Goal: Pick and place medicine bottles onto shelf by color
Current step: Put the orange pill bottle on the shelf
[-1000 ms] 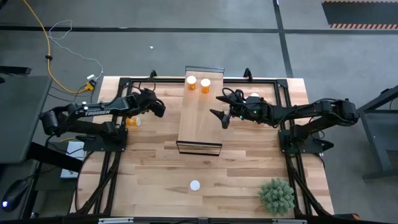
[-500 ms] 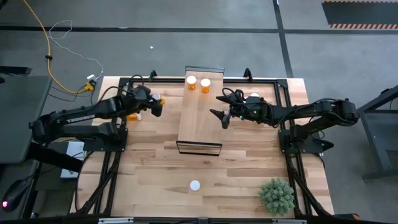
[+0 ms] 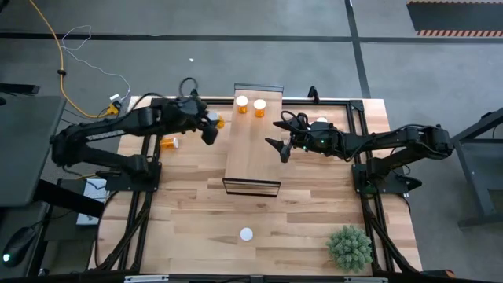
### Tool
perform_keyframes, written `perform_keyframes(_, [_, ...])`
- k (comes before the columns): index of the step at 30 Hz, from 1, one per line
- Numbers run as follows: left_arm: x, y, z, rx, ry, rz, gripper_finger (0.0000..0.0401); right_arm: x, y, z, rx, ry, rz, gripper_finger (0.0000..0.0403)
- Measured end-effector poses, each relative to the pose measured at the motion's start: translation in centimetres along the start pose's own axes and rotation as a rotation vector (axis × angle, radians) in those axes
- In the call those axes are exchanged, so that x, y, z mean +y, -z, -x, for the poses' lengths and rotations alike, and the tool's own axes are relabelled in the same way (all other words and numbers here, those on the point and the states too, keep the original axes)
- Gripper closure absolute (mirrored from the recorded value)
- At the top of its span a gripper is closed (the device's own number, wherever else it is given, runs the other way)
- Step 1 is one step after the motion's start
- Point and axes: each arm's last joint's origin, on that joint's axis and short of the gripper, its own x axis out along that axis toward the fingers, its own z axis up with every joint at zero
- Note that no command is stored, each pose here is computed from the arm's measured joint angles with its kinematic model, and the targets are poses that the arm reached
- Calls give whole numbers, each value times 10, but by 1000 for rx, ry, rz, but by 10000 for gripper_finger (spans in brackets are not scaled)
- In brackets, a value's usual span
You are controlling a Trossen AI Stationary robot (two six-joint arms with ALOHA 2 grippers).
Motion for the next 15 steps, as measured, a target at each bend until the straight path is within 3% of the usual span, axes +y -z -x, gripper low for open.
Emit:
perform_keyframes(7, [-37, -23, -38, 88, 73, -130, 201, 0, 0, 0, 0, 0, 0, 66])
perform_keyframes(15, [-58, -34, -77, 142, 62, -197, 201, 0, 0, 0, 0, 0, 0, 66])
